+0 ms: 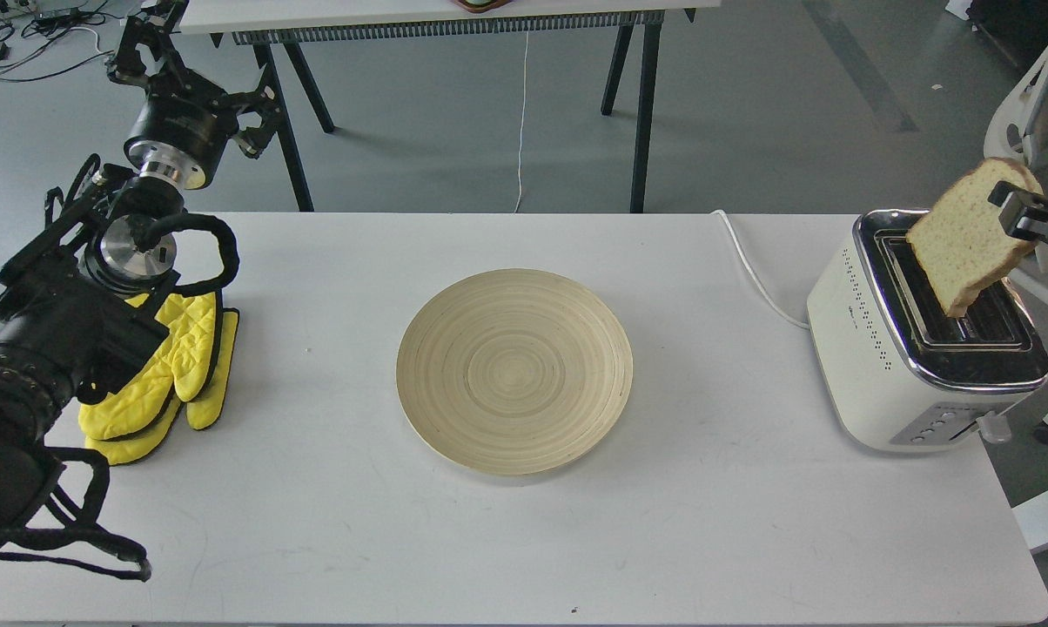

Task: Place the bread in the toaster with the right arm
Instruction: 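Carry the bread over the toaster slot with the right gripper, then lower the bread into the toaster slot and release it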

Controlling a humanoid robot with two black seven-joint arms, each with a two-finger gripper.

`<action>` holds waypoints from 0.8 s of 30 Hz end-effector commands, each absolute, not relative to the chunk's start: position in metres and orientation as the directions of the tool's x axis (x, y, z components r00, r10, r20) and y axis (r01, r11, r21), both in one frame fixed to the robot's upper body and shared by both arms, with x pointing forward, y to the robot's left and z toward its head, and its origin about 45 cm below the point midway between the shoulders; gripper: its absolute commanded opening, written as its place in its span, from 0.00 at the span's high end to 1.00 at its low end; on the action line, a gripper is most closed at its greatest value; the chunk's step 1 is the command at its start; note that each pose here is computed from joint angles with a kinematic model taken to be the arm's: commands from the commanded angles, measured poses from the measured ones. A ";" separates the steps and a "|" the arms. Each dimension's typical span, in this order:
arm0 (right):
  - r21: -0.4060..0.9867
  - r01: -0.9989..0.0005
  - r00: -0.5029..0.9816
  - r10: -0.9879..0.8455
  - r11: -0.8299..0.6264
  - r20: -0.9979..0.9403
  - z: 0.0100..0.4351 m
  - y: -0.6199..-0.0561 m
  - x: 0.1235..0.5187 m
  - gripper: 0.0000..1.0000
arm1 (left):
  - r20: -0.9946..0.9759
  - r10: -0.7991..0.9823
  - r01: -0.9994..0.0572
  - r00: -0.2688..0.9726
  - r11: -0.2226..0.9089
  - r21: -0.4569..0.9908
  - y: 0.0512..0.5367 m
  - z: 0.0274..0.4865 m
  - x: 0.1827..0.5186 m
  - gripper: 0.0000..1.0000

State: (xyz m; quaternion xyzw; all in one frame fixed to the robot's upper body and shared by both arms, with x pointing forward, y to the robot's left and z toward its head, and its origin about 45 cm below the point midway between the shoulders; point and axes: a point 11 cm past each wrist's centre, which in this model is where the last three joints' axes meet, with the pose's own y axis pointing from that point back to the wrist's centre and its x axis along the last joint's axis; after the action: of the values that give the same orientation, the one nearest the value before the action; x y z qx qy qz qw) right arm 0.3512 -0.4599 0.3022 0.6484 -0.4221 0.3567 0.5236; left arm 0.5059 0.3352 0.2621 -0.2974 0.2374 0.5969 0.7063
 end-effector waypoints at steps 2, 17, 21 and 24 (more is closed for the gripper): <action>0.383 -0.919 0.394 -0.182 -0.096 0.901 0.301 -0.457 0.351 0.93 | -0.690 0.702 -0.984 0.175 0.111 -0.137 0.335 0.262 0.506 0.00; 0.414 -0.904 0.427 -0.188 -0.108 0.885 0.298 -0.455 0.332 0.93 | -0.690 0.702 -0.984 0.175 0.111 -0.137 0.335 0.262 0.506 0.00; 0.421 -0.902 0.432 -0.188 -0.099 0.882 0.293 -0.458 0.330 0.92 | -0.690 0.702 -0.984 0.175 0.111 -0.137 0.335 0.262 0.506 0.00; 0.420 -0.902 0.431 -0.188 -0.099 0.882 0.293 -0.458 0.330 0.92 | -0.690 0.702 -0.984 0.175 0.111 -0.137 0.335 0.262 0.506 0.00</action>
State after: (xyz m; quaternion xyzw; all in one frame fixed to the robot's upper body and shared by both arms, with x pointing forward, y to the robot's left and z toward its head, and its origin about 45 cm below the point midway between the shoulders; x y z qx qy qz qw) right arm 0.3298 -0.4581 0.2937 0.6600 -0.4132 0.3372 0.5291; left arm 0.5059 0.3352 0.2620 -0.2973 0.2374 0.5970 0.7063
